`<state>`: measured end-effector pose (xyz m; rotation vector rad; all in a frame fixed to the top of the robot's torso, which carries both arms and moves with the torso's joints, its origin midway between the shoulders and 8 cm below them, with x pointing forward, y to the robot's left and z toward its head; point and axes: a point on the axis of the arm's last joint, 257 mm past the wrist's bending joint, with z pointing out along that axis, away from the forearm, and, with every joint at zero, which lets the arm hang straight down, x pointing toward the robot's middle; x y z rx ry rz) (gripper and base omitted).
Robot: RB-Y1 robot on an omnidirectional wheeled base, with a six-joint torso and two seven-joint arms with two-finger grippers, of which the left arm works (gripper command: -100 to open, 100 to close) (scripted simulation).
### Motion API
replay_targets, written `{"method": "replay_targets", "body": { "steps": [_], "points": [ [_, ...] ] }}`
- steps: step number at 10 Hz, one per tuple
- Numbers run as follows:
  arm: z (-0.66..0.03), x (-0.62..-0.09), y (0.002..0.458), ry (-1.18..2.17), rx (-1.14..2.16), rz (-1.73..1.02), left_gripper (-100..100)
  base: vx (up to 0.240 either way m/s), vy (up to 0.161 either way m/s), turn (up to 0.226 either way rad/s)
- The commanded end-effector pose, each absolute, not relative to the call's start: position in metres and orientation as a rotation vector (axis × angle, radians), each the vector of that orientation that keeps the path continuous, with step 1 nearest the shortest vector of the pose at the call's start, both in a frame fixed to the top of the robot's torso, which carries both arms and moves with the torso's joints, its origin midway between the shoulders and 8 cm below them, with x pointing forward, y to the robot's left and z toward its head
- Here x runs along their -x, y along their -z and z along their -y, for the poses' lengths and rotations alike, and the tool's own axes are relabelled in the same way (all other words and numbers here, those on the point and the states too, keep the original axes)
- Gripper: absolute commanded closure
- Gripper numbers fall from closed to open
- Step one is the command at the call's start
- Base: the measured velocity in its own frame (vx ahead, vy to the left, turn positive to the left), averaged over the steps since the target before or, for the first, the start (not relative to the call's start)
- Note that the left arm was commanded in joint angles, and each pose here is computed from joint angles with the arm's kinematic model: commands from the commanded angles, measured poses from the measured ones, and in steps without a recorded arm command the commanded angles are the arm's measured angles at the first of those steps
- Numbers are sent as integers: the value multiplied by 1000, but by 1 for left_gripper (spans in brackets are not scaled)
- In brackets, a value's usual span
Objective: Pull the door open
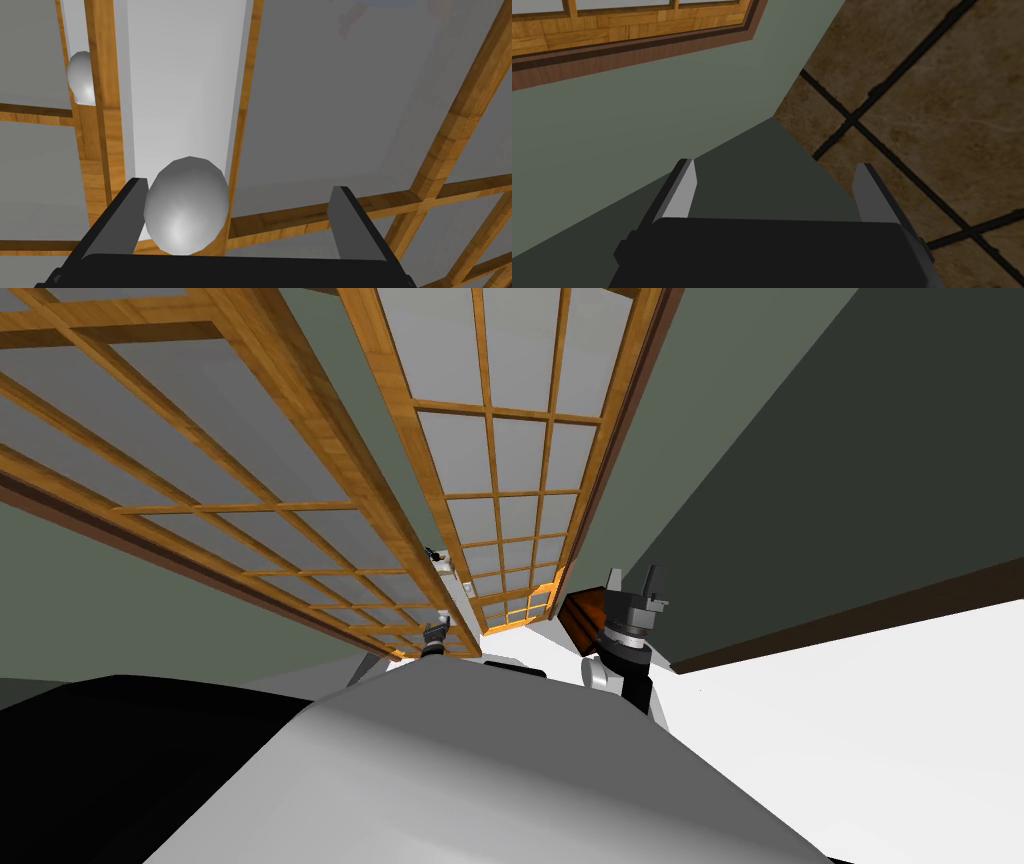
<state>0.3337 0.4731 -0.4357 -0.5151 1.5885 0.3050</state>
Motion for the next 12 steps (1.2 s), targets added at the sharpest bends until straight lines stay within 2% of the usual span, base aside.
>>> {"method": "replay_targets", "body": {
  "steps": [1,5,6,12],
  "points": [
    [-499,-308,444,-352,542,-1617,100,-17,-7,0],
    [-504,-299,447,-348,567,-1619,100,-1,-3,0],
    [-508,-307,434,-351,551,-1588,100,-75,-28,37],
    [-504,-299,447,-348,567,-1619,100,-11,2,1]
  ]
}}
